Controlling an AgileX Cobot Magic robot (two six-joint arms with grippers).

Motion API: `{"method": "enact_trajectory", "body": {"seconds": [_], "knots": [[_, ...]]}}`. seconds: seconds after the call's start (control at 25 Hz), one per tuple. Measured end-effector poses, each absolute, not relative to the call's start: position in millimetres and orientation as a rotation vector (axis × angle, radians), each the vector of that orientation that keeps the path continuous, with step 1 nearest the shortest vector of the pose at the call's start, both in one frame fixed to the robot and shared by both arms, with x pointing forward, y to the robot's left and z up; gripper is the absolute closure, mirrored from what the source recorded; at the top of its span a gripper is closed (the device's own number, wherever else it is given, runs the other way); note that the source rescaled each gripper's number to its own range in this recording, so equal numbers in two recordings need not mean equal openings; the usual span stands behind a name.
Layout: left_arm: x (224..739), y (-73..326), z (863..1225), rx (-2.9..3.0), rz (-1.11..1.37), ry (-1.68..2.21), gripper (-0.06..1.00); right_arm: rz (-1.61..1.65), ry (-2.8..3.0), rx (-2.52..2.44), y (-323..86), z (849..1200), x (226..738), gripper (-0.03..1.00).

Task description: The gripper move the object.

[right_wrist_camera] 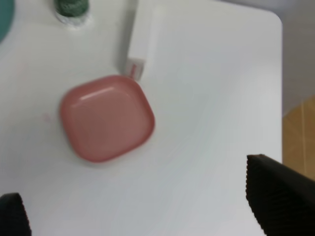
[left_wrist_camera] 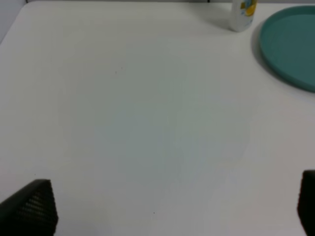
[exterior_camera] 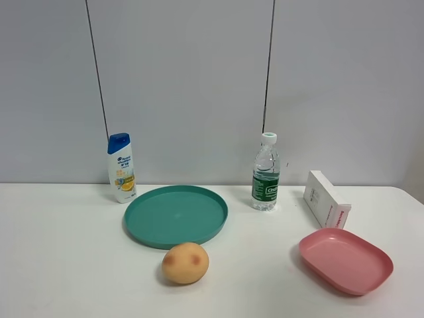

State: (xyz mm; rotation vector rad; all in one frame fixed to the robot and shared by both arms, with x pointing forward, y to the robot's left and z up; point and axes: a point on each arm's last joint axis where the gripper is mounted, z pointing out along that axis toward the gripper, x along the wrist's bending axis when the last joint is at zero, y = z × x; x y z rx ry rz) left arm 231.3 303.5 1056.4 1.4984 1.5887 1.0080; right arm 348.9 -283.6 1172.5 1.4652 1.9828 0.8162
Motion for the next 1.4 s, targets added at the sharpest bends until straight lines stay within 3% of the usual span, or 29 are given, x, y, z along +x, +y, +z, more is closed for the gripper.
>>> {"method": "enact_trajectory", "body": {"seconds": [0.32,0.68,1.4], "knots": [[231,304,1056,1.498,1.008,1.589,-0.06,0.799,1.778,1.541,-292,1115,282,0.13],[231,304,1056,1.498,1.008,1.589,-0.06,0.754,1.622,1.643,-295,1071,257,0.13],[231,304,1056,1.498,1.008,1.589,-0.06,0.772,1.388,1.663,-301,1052,236,0.13]]}}
